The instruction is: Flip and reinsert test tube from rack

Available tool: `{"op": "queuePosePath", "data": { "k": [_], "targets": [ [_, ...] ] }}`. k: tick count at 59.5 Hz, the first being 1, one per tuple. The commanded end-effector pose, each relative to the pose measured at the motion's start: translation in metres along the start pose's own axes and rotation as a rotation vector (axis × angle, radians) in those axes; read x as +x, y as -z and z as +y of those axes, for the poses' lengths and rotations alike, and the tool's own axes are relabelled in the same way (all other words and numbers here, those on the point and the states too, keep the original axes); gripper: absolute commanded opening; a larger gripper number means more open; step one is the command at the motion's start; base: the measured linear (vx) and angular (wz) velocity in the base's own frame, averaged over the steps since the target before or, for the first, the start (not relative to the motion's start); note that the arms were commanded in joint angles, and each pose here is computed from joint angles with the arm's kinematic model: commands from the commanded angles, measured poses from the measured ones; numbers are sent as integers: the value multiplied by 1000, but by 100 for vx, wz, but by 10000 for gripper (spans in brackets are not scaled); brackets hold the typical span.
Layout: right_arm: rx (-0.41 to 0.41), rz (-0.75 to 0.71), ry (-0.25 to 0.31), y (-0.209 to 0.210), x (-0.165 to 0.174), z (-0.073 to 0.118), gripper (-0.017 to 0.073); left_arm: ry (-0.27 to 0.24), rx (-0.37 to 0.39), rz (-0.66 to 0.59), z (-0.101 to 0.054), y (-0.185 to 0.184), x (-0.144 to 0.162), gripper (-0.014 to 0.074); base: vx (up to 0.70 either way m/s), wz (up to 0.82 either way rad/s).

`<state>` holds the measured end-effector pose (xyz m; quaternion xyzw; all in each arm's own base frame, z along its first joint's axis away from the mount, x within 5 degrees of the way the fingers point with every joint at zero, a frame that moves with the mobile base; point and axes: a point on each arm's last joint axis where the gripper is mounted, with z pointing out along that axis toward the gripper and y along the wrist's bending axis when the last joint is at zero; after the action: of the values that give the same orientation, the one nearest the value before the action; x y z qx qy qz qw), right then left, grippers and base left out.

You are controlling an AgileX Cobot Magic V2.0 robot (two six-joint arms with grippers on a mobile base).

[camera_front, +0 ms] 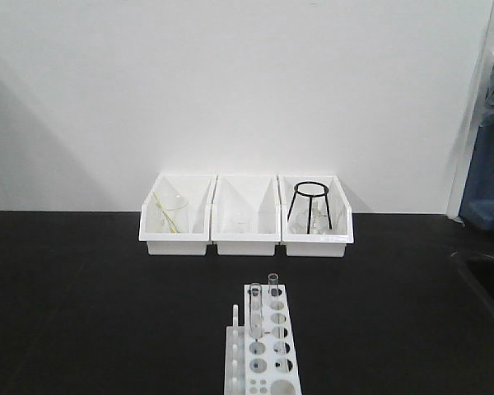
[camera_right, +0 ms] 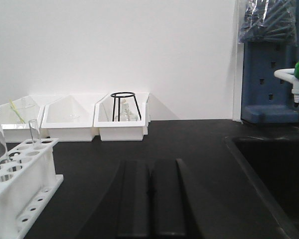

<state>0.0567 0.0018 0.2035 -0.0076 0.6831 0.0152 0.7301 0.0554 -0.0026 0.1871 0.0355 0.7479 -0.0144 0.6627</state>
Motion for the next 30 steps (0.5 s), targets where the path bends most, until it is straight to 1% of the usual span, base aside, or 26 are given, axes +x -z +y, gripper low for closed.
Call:
{"op": "queuePosePath", "data": {
  "k": [1, 17, 30],
  "targets": [
    [-6, -87, 17, 1, -7, 1, -11, 14, 13, -91, -1, 1, -9, -6, 33, 5],
    [-6, -87, 17, 1, -7, 1, -11, 14, 13, -91, -1, 1, -9, -6, 29, -1],
    [-6, -87, 17, 1, -7, 1, -11, 14, 13, -91, -1, 1, -9, -6, 18, -10]
  ]
}}
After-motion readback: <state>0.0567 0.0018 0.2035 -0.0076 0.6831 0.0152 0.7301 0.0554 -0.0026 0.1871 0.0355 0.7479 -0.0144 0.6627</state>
